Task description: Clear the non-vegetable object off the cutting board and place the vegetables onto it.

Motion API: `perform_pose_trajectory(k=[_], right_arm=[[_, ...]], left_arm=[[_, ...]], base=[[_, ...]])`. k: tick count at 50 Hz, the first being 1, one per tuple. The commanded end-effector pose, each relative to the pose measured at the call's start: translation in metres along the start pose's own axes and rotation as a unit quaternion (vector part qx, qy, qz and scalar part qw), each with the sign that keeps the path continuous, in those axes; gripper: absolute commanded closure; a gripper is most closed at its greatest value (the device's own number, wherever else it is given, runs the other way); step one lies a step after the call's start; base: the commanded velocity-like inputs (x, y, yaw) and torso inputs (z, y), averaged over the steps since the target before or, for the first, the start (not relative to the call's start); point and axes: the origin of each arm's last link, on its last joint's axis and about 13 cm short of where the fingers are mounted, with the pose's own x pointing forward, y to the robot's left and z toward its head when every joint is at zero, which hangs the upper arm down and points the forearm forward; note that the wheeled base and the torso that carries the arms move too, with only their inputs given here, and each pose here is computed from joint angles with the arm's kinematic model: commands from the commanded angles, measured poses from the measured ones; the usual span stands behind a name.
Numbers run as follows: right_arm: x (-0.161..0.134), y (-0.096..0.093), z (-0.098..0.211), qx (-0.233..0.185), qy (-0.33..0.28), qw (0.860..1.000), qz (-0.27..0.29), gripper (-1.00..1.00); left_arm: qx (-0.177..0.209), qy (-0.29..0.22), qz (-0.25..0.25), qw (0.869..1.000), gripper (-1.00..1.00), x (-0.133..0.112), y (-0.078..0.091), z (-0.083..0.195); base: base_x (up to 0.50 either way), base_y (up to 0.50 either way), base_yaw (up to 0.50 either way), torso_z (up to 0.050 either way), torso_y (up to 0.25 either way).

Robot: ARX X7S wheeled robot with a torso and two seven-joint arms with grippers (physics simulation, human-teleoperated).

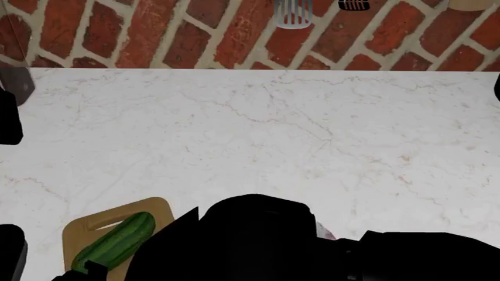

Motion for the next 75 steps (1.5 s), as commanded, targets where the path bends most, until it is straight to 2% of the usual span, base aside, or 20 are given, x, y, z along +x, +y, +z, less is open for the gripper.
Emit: perform_pose_trajectory(k=[1, 16, 17, 31, 39, 48, 59, 66, 68, 69, 75], right_arm=[[0.003, 0.0, 0.003, -0.008, -0.009, 1.0, 0.008, -1.0], [0.005, -0.003, -0.002, 0.002, -0.009, 1.0, 0.007, -1.0], [0.005, -0.003, -0.002, 0.002, -0.01, 1.0, 0.006, 1.0], [-0.004, 0.003, 0.009, -0.009, -0.011, 1.0, 0.004, 1.0], [-0.028, 0.02, 0.035, -0.027, -0.024, 0.999, -0.007, 1.0], [-0.045, 0.026, 0.043, -0.036, -0.018, 0.999, -0.029, 1.0], [-0.067, 0.03, 0.038, -0.015, -0.005, 0.998, -0.067, 1.0], [-0.078, 0.027, 0.029, 0.002, -0.004, 0.995, -0.096, 1.0], [-0.082, 0.027, 0.026, 0.009, -0.005, 0.995, -0.104, 1.0], [-0.096, 0.021, 0.015, 0.037, -0.012, 0.989, -0.142, 1.0], [-0.104, 0.02, 0.011, 0.048, -0.009, 0.986, -0.16, 1.0]], left_arm=[[-0.007, -0.009, 0.006, 1.0, -1.0, 0.006, 0.004, 0.008], [-0.007, -0.007, 0.006, 1.0, -1.0, 0.006, 0.004, 0.008], [-0.007, -0.007, 0.006, 1.0, -1.0, 0.006, 0.004, 0.008], [-0.008, -0.011, 0.009, 1.0, -1.0, 0.006, 0.004, 0.008], [-0.014, -0.023, 0.011, 1.0, -1.0, 0.007, 0.004, 0.008], [-0.017, -0.032, 0.012, 0.999, -1.0, 0.007, 0.004, 0.008], [-0.021, -0.038, 0.005, 0.999, -1.0, 0.007, 0.004, 0.008], [-0.022, -0.039, 0.0, 0.999, -1.0, 0.007, 0.004, 0.008], [-0.021, -0.039, -0.001, 0.999, -1.0, 0.007, 0.004, 0.008], [-0.021, -0.04, -0.002, 0.999, -1.0, 0.007, 0.004, 0.008], [-0.022, -0.04, -0.003, 0.999, -1.0, 0.007, 0.004, 0.008]], base=[[0.0, 0.0, 0.0, 0.0, 0.0], [0.0, 0.0, 0.0, 0.0, 0.0], [0.0, 0.0, 0.0, 0.0, 0.0], [0.0, 0.0, 0.0, 0.0, 0.0], [0.0, 0.0, 0.0, 0.0, 0.0], [0.0, 0.0, 0.0, 0.0, 0.0], [0.0, 0.0, 0.0, 0.0, 0.0], [0.0, 0.0, 0.0, 0.0, 0.0], [0.0, 0.0, 0.0, 0.0, 0.0], [0.0, 0.0, 0.0, 0.0, 0.0], [0.0, 0.0, 0.0, 0.0, 0.0]])
